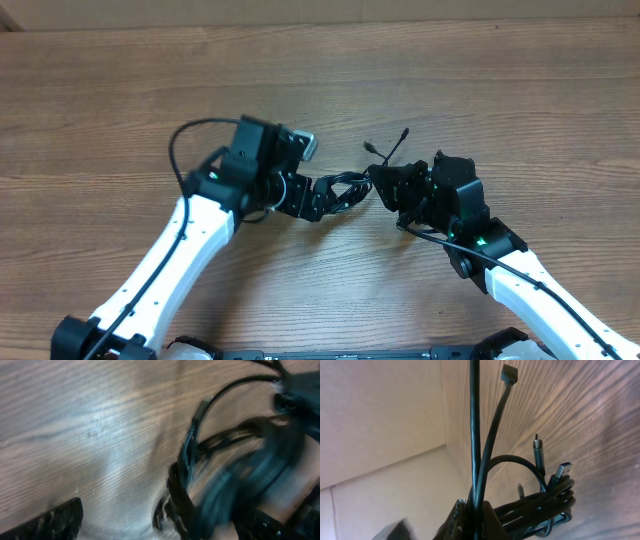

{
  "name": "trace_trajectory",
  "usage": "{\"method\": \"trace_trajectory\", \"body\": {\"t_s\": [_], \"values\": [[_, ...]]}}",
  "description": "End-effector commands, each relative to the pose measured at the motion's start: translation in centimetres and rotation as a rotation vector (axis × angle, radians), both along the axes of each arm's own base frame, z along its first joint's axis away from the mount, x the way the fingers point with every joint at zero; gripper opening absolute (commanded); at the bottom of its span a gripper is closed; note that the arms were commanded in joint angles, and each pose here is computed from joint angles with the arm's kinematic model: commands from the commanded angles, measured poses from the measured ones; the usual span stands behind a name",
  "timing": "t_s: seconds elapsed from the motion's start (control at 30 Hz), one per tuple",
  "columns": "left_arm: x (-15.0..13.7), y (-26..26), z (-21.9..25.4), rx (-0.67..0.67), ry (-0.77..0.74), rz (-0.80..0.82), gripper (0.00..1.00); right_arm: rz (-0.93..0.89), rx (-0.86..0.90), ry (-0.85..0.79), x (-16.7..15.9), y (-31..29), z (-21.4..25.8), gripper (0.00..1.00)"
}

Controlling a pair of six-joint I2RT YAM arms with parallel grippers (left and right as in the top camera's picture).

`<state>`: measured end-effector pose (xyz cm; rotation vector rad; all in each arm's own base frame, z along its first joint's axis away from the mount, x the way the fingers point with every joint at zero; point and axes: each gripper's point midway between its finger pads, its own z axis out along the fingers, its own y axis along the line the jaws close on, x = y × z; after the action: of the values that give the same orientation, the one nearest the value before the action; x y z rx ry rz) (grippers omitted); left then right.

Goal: Untangle cables

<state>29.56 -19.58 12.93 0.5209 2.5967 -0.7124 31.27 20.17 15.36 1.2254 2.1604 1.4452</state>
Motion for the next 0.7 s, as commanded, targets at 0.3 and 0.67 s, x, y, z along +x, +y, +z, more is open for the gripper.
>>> {"method": "trace_trajectory", "body": {"t_s": [0.3, 0.67], "values": [[-1.2, -3.7, -2.8, -0.072, -0.036, 0.032, 0.04, 0.043, 0.072, 0.022, -0.4, 1.0, 1.2, 0.04], [0.7, 3.0, -4.3, -0.085, 0.180, 0.427, 0.04, 0.085, -0.080, 0.132, -2.7, -0.2, -2.7, 0.04]]}}
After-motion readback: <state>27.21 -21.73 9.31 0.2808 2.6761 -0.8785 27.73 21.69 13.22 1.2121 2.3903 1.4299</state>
